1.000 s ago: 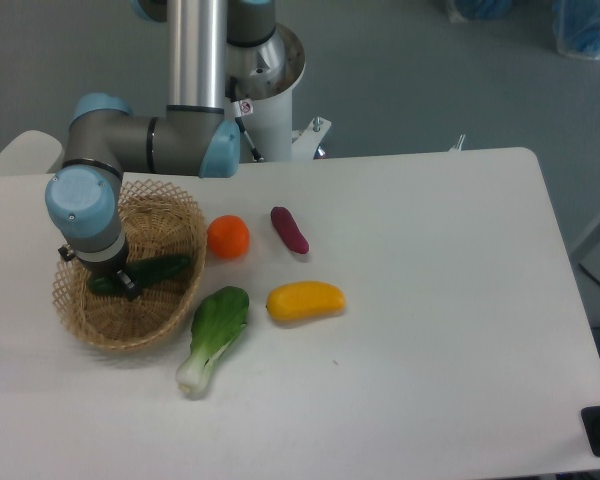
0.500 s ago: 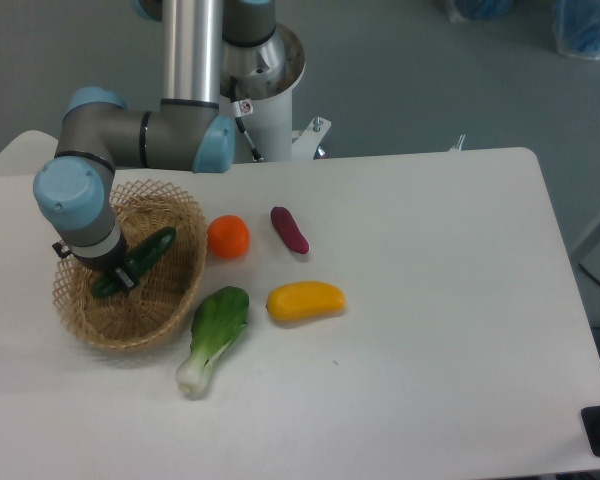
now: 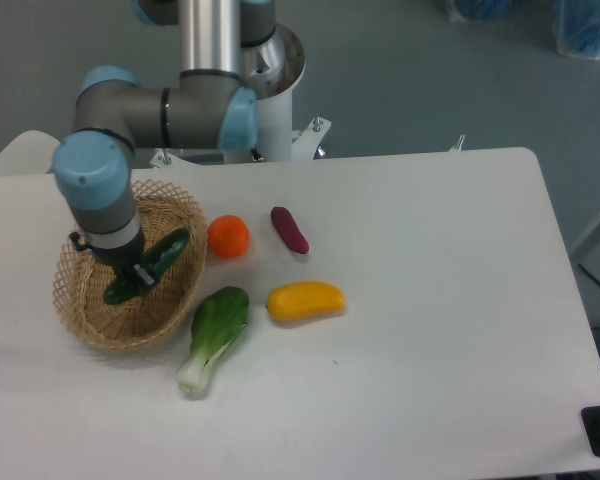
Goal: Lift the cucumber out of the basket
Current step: 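Lift the cucumber up out of the basket, then carry the held cucumber away from the basket past the bok choy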
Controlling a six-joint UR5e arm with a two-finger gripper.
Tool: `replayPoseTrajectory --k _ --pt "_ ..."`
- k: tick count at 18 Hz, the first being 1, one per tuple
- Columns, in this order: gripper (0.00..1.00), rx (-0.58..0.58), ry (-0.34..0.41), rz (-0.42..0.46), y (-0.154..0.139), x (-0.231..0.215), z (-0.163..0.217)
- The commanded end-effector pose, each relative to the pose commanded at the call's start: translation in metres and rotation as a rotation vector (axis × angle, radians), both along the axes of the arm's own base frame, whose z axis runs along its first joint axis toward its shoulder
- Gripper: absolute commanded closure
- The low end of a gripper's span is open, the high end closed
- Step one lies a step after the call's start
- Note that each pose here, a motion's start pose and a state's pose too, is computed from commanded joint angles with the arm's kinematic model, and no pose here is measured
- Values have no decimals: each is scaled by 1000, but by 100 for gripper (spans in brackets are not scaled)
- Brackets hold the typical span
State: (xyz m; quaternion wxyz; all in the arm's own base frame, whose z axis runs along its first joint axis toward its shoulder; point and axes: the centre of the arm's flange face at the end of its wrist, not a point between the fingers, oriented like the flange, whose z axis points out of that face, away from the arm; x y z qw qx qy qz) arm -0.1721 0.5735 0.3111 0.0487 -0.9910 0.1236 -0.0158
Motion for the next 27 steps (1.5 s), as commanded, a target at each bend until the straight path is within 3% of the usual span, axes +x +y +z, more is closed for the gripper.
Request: replayPoseTrajectory --k 4,11,23,27 --pt "82 40 26 77 1 -70 21" --pt "82 37 54 71 -5 -176 12" --pt "80 -30 100 -120 -35 -330 -24" --pt "80 -37 116 -231 -53 -369 -35"
